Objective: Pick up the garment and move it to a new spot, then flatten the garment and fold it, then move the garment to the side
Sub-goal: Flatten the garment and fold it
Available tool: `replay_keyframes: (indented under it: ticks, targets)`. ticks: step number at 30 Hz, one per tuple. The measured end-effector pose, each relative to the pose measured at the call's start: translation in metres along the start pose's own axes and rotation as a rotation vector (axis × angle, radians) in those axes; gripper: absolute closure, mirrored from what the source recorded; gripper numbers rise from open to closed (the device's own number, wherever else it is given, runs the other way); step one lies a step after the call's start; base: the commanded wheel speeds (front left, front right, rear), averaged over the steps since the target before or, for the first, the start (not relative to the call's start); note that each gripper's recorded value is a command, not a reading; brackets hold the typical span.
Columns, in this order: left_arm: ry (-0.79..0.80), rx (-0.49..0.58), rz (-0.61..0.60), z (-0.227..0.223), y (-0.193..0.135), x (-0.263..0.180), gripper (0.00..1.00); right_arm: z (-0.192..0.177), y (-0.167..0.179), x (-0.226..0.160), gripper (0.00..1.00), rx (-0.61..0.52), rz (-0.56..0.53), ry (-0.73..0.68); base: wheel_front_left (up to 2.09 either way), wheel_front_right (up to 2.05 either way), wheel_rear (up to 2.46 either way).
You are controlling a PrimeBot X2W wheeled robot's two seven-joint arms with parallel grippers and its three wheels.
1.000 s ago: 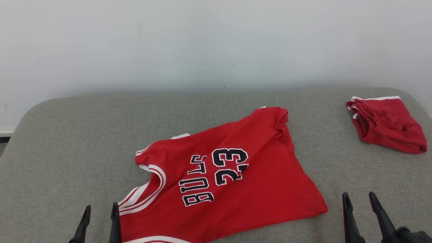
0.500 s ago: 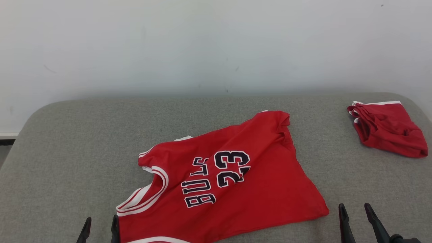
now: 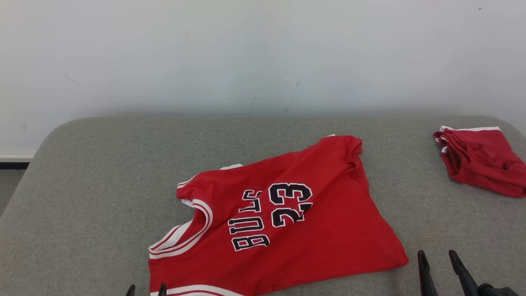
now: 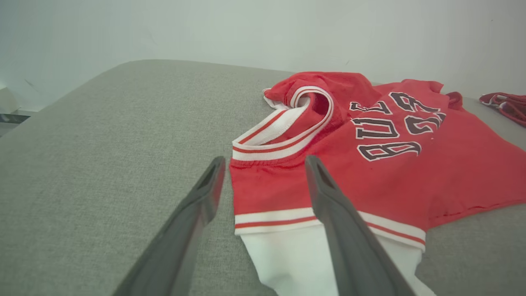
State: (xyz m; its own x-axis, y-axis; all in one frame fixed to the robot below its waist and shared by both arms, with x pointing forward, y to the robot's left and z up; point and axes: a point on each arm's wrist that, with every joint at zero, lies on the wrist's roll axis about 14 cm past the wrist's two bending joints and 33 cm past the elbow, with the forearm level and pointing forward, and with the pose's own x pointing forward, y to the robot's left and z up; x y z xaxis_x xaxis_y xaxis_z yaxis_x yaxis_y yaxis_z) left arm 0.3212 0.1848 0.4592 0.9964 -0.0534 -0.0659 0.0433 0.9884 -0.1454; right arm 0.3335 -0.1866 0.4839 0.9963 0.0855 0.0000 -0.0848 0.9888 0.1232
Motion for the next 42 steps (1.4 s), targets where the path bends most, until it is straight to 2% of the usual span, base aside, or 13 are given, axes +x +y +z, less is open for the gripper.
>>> replay_keyframes:
  ticks: [9,17,36,37,38,39,42]
  targets:
    - [0.191,-0.052,0.025,-0.060,0.002,-0.016,0.00,-0.030,-0.008,0.010,0.00,-0.022,-0.004,0.118,0.00,0.00,0.00]
    - [0.337,-0.097,0.002,-0.102,-0.012,-0.031,0.00,-0.061,-0.006,0.014,0.00,-0.030,0.005,0.219,0.00,0.00,0.00]
    - [0.423,-0.150,-0.048,-0.122,-0.031,-0.022,0.00,-0.101,-0.003,0.038,0.00,-0.045,0.021,0.369,0.00,0.00,0.00]
    - [0.425,-0.152,-0.054,-0.123,-0.033,-0.023,0.00,-0.104,-0.003,0.039,0.18,-0.042,0.020,0.376,0.00,0.00,0.00]
    - [0.429,-0.155,-0.061,-0.123,-0.036,-0.023,0.67,-0.105,-0.003,0.039,0.74,-0.039,0.017,0.381,0.00,0.00,0.00]
    - [0.430,-0.158,-0.067,-0.124,-0.037,-0.022,1.00,-0.105,-0.003,0.040,1.00,-0.033,0.016,0.383,0.00,0.00,0.00]
    - [0.417,-0.177,-0.088,-0.119,-0.046,-0.020,1.00,-0.103,0.000,0.042,1.00,-0.011,0.017,0.375,0.00,0.00,0.00]
